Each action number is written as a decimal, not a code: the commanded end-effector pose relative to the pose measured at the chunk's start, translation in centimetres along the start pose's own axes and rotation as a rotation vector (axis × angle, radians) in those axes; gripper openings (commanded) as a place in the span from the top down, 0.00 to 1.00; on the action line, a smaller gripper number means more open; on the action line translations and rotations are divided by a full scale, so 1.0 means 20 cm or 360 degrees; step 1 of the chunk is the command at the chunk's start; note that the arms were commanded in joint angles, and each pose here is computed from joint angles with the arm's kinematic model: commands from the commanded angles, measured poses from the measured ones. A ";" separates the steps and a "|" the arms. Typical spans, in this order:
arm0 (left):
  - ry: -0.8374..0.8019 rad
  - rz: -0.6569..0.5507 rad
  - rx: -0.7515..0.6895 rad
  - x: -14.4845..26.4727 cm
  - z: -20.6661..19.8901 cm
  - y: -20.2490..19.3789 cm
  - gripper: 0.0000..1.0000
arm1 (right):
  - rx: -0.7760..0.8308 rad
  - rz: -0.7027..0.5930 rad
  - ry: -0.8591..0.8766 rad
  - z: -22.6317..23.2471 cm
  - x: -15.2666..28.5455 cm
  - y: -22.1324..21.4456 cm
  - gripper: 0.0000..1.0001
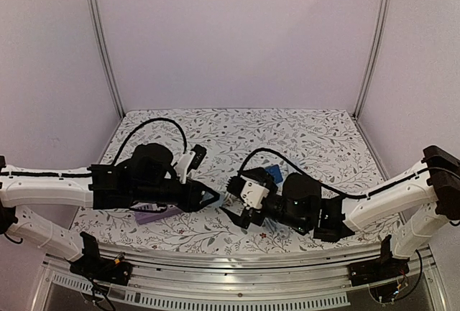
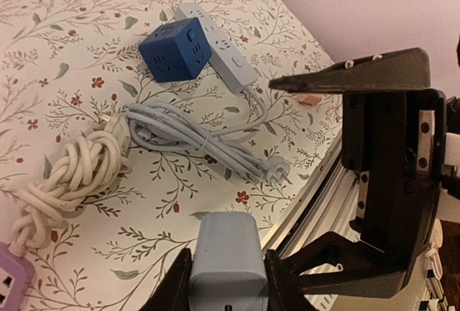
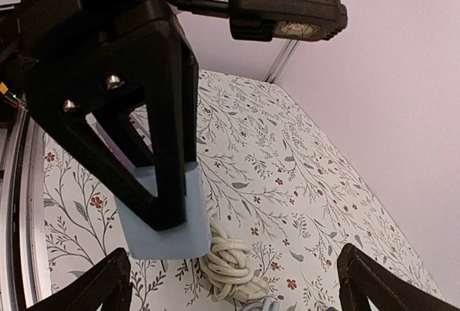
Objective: Insert the plug
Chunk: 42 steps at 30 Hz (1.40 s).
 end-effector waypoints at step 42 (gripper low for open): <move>0.1028 0.0733 -0.1100 0.13 0.31 0.12 1.00 | -0.0312 0.0125 -0.0095 -0.14 0.07 -0.27 0.01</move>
Point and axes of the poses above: each gripper's point midway between its finger pads, its own x axis back along the fingers, its own z axis along the line the jaws close on, y = z × x, the point moved 10 cm from there along x, back along the fingers, and after that the axes turned 13 degrees about x, right-handed, at the moved point
